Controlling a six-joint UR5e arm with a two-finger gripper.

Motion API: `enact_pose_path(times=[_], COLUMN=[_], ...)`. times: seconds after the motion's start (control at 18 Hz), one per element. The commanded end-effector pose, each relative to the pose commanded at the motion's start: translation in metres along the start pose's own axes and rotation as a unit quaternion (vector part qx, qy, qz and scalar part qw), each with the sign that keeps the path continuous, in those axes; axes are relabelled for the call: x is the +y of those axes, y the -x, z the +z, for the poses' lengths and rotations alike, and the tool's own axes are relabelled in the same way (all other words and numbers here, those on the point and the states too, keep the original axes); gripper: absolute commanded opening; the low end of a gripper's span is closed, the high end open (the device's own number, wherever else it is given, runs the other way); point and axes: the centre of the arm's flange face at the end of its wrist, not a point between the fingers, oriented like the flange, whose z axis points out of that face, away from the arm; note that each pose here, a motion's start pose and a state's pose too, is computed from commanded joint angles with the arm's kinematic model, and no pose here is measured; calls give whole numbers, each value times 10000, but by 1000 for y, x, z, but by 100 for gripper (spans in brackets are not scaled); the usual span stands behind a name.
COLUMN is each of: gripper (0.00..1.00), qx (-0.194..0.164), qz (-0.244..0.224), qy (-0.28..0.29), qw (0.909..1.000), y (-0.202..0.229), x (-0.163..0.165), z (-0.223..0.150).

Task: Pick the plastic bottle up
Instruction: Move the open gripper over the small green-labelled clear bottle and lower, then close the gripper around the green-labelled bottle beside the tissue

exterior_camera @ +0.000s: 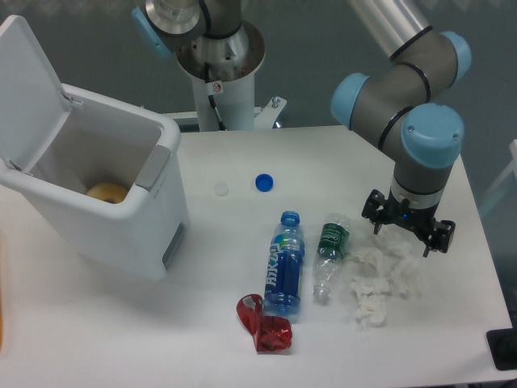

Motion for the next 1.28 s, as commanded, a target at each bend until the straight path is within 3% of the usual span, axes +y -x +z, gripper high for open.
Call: enact_pose_path(times=[0.28, 0.5, 0.94, 1.28], gripper=[100, 100, 100, 100], qx=[73, 78, 271, 403], qz=[-76, -362, -1142, -997], qy=[-80, -332, -267, -193], qw=[9999, 9988, 9927, 9940], y=[-11, -26, -47, -56], x=[-14, -28, -57, -73], z=[4, 23, 49, 73])
